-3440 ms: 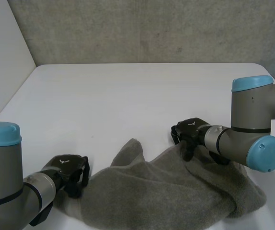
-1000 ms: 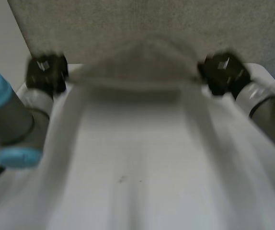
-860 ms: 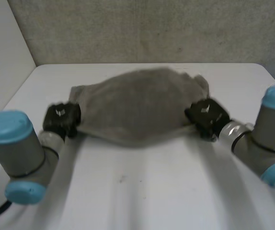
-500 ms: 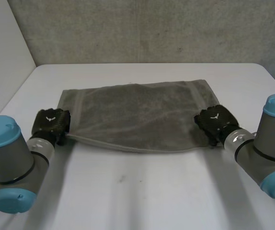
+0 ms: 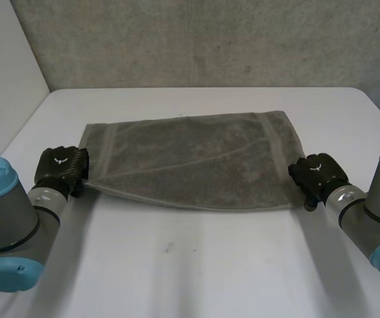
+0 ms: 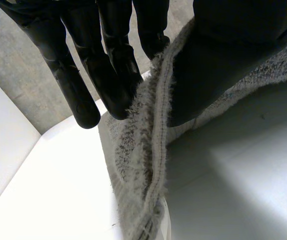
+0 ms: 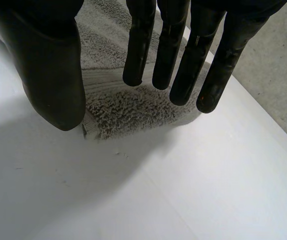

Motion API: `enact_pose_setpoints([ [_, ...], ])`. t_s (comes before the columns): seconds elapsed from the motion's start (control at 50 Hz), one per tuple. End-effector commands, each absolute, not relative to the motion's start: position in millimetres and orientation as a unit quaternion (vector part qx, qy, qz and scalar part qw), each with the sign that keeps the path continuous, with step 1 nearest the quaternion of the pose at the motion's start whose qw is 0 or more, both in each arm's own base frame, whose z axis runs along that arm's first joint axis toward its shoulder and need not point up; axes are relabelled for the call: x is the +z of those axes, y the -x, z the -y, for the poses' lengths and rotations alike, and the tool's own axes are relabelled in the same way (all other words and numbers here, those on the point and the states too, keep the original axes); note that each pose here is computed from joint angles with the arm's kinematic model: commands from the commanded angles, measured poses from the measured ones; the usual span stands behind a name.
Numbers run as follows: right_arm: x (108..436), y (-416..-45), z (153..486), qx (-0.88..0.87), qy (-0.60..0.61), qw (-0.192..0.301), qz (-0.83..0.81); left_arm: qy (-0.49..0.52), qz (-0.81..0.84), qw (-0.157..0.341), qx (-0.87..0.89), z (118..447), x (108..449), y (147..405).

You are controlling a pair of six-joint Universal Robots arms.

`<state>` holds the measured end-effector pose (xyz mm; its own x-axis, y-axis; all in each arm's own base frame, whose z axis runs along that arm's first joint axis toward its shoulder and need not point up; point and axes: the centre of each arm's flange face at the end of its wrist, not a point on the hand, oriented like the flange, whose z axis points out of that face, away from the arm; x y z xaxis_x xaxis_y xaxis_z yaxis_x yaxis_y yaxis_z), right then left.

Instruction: Fold the towel.

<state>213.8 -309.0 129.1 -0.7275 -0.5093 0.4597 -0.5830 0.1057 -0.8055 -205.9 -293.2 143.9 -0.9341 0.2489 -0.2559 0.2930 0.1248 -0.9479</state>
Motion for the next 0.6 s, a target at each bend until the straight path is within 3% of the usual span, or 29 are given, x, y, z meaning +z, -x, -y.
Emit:
enact_pose_setpoints([
  [0.02, 124.9, -209.3, 316.5, 0.557, -0.336, 0.011, 0.759, -0.181, -0.75, 0.017, -0.636, 293.1, 143.6, 205.9],
  [0.2, 125.5, -213.1, 314.2, 0.557, -0.333, -0.019, 0.761, -0.181, -0.75, 0.018, -0.635, 293.1, 143.2, 205.4],
  [0.6, 117.7, -214.5, 319.6, 0.554, -0.322, -0.025, 0.768, -0.181, -0.752, 0.019, -0.634, 292.4, 142.6, 204.7],
])
